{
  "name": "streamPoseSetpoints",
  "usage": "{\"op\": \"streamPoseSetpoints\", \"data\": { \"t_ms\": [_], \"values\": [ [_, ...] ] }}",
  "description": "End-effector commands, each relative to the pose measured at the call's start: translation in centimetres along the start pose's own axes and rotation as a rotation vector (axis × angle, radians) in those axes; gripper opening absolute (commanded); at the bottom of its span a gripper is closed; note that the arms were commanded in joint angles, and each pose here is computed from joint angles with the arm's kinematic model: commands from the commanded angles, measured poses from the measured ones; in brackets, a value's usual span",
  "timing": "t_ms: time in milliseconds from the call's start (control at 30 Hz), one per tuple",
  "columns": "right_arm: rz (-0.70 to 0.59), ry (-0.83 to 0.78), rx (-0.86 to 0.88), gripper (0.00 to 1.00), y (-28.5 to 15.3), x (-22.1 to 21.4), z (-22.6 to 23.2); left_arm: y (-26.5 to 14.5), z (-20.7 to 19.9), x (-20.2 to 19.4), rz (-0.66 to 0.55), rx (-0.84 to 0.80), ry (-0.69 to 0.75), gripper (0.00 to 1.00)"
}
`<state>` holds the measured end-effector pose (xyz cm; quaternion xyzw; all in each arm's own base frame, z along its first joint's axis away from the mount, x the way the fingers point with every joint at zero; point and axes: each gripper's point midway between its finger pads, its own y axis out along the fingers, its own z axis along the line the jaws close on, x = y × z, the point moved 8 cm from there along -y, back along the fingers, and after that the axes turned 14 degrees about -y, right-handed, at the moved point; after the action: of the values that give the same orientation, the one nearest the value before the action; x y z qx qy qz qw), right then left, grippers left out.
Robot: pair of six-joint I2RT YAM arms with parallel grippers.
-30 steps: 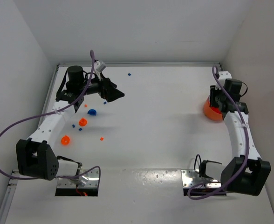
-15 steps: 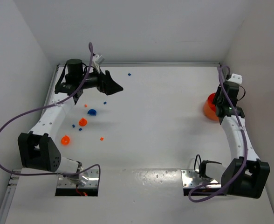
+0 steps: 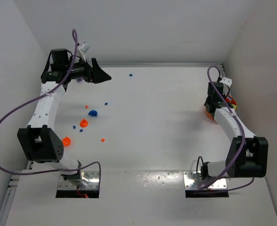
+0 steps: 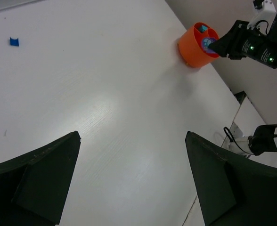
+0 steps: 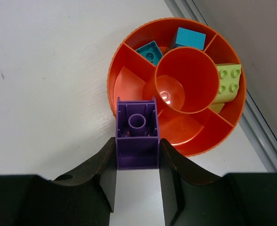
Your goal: Sort the legos into containers by color
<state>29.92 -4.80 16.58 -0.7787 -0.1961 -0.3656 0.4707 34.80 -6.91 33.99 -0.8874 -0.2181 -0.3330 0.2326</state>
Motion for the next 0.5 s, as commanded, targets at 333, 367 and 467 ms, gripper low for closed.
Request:
{"op": "streamPoseSetpoints", "data": {
  "t_ms": [333, 367, 467],
  "values": [
    [-0.106, 0.028, -0.112, 0.0, -0.7, 2.4, 2.0, -1.5, 2.7, -1.1, 0.066, 0.074, -0.002, 1.0],
    [-0.106, 0.019, -0.113, 0.0, -0.7, 2.4, 2.0, -1.6, 2.7, -1.3, 0.073, 0.075, 0.001, 1.0],
    [-0.116, 0.006, -0.095, 0.0, -1.0, 2.7, 2.3, -1.6, 2.9, -1.4, 0.078, 0.087, 0.002, 1.0]
  ]
}}
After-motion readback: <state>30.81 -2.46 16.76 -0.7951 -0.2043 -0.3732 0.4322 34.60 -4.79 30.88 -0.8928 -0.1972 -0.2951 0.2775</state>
